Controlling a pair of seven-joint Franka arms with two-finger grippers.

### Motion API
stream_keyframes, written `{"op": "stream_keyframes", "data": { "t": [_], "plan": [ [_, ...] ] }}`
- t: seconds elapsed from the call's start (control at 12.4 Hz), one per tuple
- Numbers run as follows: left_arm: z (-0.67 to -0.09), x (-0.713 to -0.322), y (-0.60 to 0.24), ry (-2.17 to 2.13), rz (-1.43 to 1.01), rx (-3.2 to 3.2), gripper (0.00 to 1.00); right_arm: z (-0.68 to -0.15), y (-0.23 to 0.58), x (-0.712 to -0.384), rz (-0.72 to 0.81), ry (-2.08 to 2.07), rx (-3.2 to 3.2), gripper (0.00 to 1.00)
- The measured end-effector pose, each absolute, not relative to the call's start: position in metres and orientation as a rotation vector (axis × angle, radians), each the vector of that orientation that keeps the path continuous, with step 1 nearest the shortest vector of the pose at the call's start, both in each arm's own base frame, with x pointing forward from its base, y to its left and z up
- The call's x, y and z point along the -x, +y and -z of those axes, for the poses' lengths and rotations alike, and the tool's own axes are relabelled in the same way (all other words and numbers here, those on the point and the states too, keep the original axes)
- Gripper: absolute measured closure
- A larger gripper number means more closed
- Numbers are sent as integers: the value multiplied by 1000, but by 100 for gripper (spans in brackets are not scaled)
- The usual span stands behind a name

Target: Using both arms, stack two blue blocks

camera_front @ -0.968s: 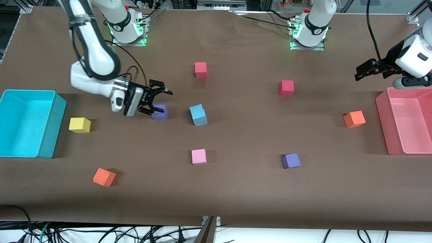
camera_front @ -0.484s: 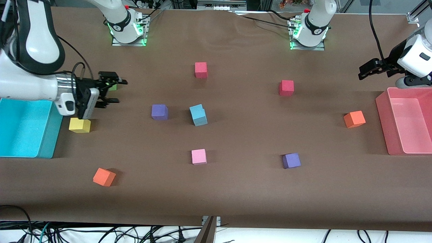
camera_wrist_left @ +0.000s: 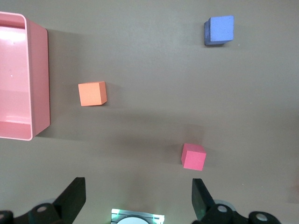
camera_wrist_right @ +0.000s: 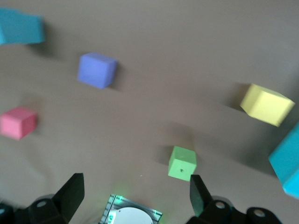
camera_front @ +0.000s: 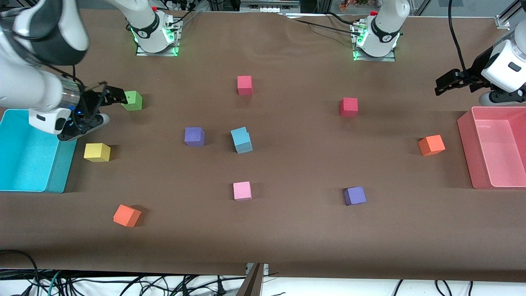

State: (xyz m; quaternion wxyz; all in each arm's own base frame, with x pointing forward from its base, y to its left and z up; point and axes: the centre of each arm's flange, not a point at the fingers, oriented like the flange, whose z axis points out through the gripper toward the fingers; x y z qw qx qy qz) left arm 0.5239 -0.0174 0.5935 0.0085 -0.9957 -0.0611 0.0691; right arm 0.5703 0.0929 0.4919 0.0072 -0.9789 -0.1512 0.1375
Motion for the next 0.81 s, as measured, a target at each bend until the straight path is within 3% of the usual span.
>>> {"op": "stream_keyframes", "data": {
  "t": [0.16,0.4,0.81],
  "plan": [
    [-592,-527,-18,-188,-238,3109,0,-497,125,-578,-275,-300,3177,0],
    [-583,-537,-17,-190,-267,3108,0,-531,72,-592,-41,-87,3160,0],
    [-590,-542,-16,-192,-264,3109,0,-567,16,-559,6,76,3095,0]
  ]
}}
